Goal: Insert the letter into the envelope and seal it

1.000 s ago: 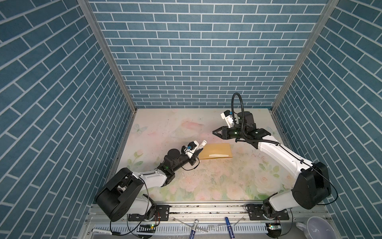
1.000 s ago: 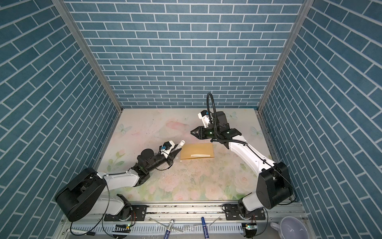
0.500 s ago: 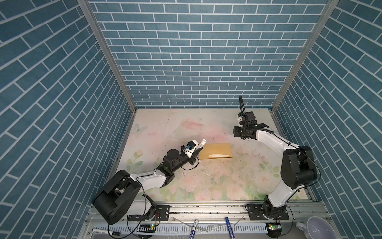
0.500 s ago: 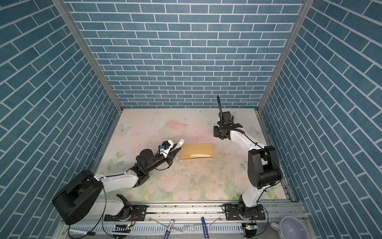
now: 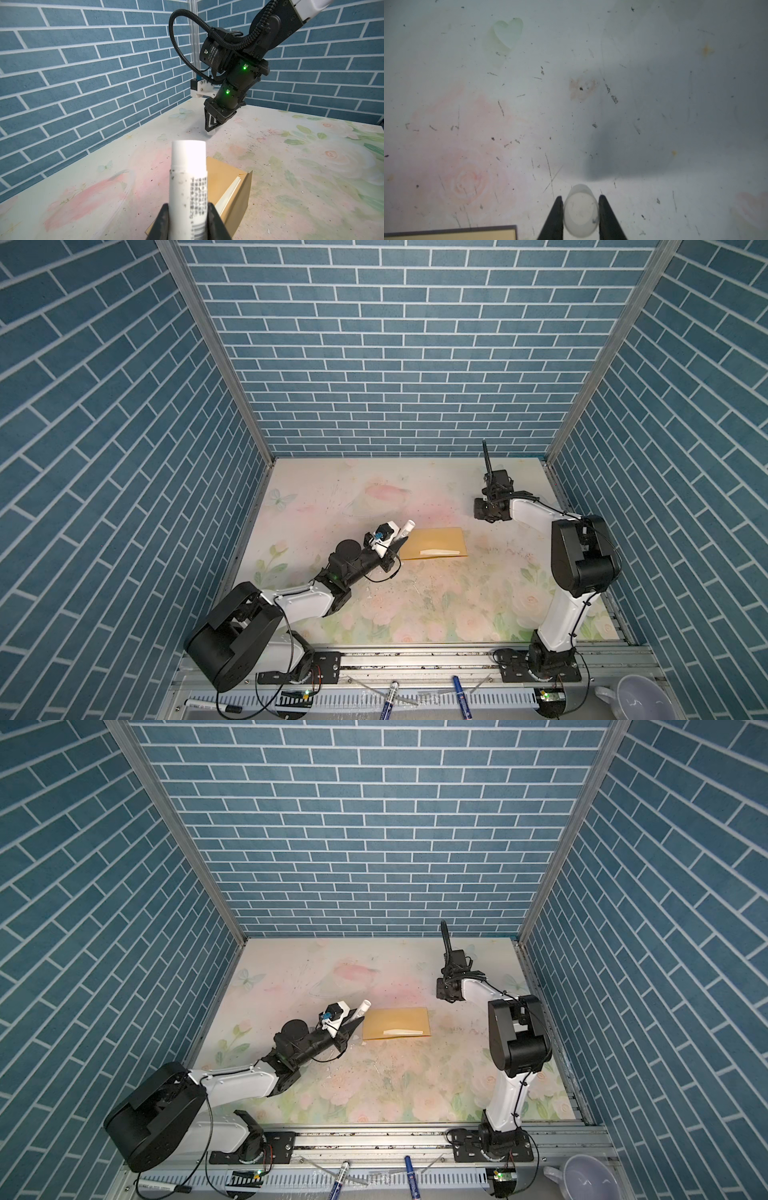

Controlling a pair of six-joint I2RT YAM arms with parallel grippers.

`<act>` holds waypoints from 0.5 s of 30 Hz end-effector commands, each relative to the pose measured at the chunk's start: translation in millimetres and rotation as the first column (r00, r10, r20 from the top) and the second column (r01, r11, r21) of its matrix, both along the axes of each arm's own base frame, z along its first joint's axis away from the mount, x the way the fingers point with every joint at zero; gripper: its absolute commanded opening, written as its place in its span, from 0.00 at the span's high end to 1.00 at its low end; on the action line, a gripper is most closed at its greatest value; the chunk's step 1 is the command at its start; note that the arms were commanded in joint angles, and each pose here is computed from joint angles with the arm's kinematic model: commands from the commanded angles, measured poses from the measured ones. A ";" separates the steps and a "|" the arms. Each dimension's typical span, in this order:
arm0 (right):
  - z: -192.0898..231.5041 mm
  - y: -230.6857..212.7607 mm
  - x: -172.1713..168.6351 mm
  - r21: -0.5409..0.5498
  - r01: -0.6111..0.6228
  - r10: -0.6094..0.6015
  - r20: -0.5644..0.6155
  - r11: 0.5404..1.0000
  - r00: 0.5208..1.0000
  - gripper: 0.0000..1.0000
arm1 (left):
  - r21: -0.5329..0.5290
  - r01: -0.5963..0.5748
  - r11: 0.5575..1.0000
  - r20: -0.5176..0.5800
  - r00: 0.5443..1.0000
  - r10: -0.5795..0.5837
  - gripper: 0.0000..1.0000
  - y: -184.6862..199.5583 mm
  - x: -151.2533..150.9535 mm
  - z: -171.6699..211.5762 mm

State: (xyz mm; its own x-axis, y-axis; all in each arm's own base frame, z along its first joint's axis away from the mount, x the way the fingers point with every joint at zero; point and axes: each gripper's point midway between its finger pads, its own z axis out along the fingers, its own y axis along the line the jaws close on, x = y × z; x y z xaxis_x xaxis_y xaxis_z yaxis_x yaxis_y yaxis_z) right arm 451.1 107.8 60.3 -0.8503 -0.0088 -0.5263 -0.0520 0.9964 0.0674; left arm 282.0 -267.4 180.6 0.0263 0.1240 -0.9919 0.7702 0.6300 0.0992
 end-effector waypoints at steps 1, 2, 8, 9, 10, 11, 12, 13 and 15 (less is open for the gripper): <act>-6.1 -4.1 2.3 -0.005 0.009 -0.009 0.006 1.000 1.000 0.90 | -0.004 0.006 1.000 -0.009 1.000 -0.006 1.00 -2.1 -1.5 -1.7; -8.5 -4.5 1.1 -0.003 0.012 -0.012 -0.002 1.000 1.000 0.90 | -0.003 0.007 1.000 -0.010 1.000 -0.007 1.00 -2.4 -1.7 -2.2; -24.4 -4.6 -7.3 0.003 0.018 -0.018 -0.048 1.000 0.999 0.87 | -0.003 0.010 1.000 -0.010 1.000 -0.010 1.00 -3.7 -2.4 -2.5; -27.3 -3.9 -8.9 0.004 0.017 -0.017 -0.056 1.000 0.998 0.87 | -0.003 0.009 1.000 -0.009 1.000 -0.009 1.00 -3.6 -2.2 -2.2; -29.4 -4.1 -9.9 0.006 0.018 -0.017 -0.062 1.000 0.998 0.86 | -0.002 0.009 1.000 -0.009 1.000 -0.009 1.00 -3.5 -2.3 -2.3; -31.9 -4.0 -11.5 0.007 0.018 -0.018 -0.069 1.000 0.997 0.86 | -0.002 0.009 1.000 -0.010 1.000 -0.009 1.00 -3.4 -2.4 -2.7; -33.6 -4.2 -13.0 0.009 0.020 -0.019 -0.074 1.000 0.997 0.85 | 0.000 0.008 1.000 -0.011 1.000 -0.008 1.00 -3.2 -2.4 -3.6; -34.7 -3.8 -13.7 0.011 0.019 -0.018 -0.077 1.000 0.997 0.85 | -0.001 0.009 1.000 -0.011 1.000 -0.010 1.00 -3.5 -2.8 -3.3; -37.3 -3.4 -15.9 0.014 0.019 -0.018 -0.085 1.000 0.996 0.83 | 0.000 0.010 1.000 -0.012 1.000 -0.010 1.00 -3.6 -2.9 -3.8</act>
State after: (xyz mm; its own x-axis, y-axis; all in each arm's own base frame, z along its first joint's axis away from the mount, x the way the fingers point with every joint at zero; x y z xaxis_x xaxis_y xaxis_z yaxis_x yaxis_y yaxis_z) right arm 447.6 107.1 42.5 -0.8654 0.0006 -0.5010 -0.0444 0.9960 0.0779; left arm 280.3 -269.3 179.8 0.0242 0.1243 -0.9920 0.7745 0.6251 0.0972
